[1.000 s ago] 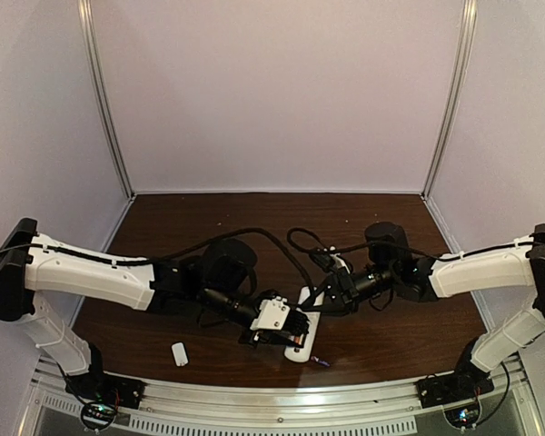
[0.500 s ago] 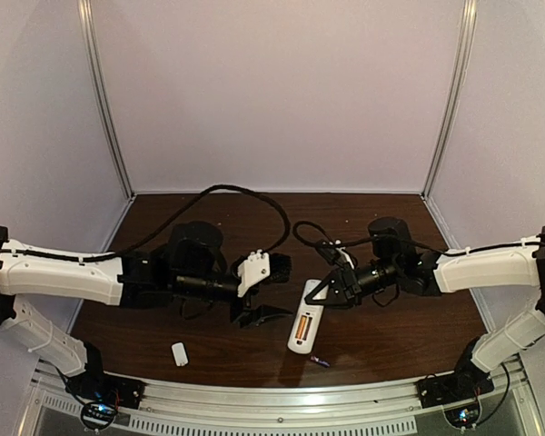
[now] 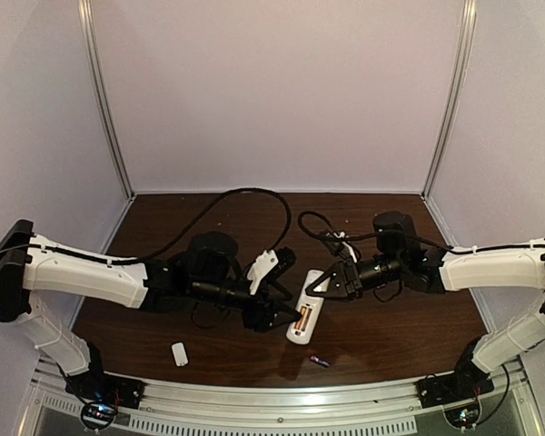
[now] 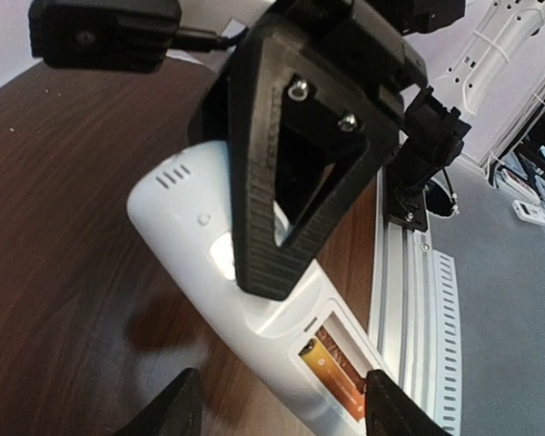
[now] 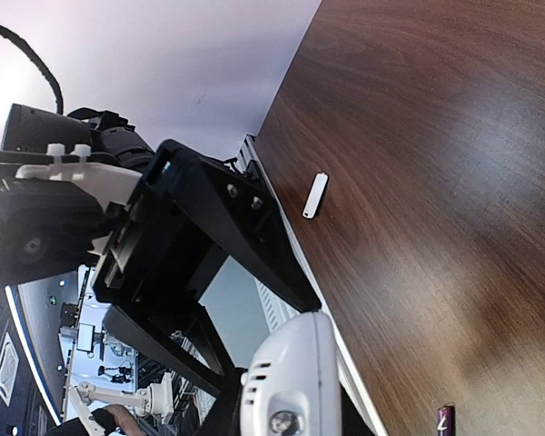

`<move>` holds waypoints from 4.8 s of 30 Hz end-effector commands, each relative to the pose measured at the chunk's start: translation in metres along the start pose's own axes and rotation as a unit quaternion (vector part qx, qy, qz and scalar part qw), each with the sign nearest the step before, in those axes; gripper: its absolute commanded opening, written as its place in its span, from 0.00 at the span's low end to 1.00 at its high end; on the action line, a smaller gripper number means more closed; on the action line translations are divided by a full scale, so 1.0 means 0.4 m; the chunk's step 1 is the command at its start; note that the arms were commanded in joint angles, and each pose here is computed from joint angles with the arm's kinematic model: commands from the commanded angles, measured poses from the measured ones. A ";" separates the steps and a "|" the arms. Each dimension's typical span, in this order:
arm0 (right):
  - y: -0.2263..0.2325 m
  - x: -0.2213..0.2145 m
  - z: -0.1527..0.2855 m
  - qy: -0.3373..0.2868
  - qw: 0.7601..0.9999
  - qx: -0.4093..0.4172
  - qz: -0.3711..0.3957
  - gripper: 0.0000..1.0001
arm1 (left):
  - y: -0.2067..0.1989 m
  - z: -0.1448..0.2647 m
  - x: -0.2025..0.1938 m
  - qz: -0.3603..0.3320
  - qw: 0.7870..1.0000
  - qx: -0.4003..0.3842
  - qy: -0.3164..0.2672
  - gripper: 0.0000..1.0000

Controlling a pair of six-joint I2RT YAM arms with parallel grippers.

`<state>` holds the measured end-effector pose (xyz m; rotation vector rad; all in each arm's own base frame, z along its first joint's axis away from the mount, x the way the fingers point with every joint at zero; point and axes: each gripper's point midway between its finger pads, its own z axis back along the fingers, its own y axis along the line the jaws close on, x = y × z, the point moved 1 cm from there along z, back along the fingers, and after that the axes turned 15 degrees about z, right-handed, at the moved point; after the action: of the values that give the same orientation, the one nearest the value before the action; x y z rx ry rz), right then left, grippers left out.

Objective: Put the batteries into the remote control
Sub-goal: Press the battery in the battery compartment, then move the battery to the center of the board, then pick up the battery from the center of the board.

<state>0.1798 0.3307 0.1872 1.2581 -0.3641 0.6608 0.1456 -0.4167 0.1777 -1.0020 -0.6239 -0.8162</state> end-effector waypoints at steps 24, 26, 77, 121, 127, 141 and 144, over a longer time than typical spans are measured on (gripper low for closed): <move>-0.140 0.046 0.149 -0.070 0.992 -0.098 -0.028 0.00 | 0.018 0.044 0.078 -0.069 0.995 0.055 -0.044 0.77; -0.173 0.036 0.174 -0.070 0.989 -0.120 -0.040 0.00 | 0.022 0.046 0.066 -0.074 0.995 0.059 -0.035 0.76; -0.269 0.009 0.359 -0.147 0.959 -0.226 -0.087 0.00 | -0.015 -0.324 -0.301 -0.353 0.856 0.035 0.375 0.21; -0.264 0.014 0.363 -0.139 0.959 -0.231 -0.081 0.00 | 0.273 -0.044 -0.406 -0.139 0.832 0.195 0.501 0.19; -0.267 0.009 0.361 -0.139 0.959 -0.231 -0.083 0.00 | 0.277 -0.044 -0.363 -0.144 0.840 0.210 0.480 0.06; -0.185 0.108 0.291 -0.207 0.965 -0.157 -0.041 0.00 | 0.107 -0.027 0.122 -0.114 0.981 0.139 0.078 0.00; -0.161 0.121 0.255 -0.205 0.968 -0.140 -0.031 0.00 | 0.056 0.004 0.202 -0.088 0.990 0.108 -0.025 0.00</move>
<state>0.2631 0.2173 0.1747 1.0643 -0.6600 0.2543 0.2057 -0.4084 0.1718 -0.5047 -0.6323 -1.0027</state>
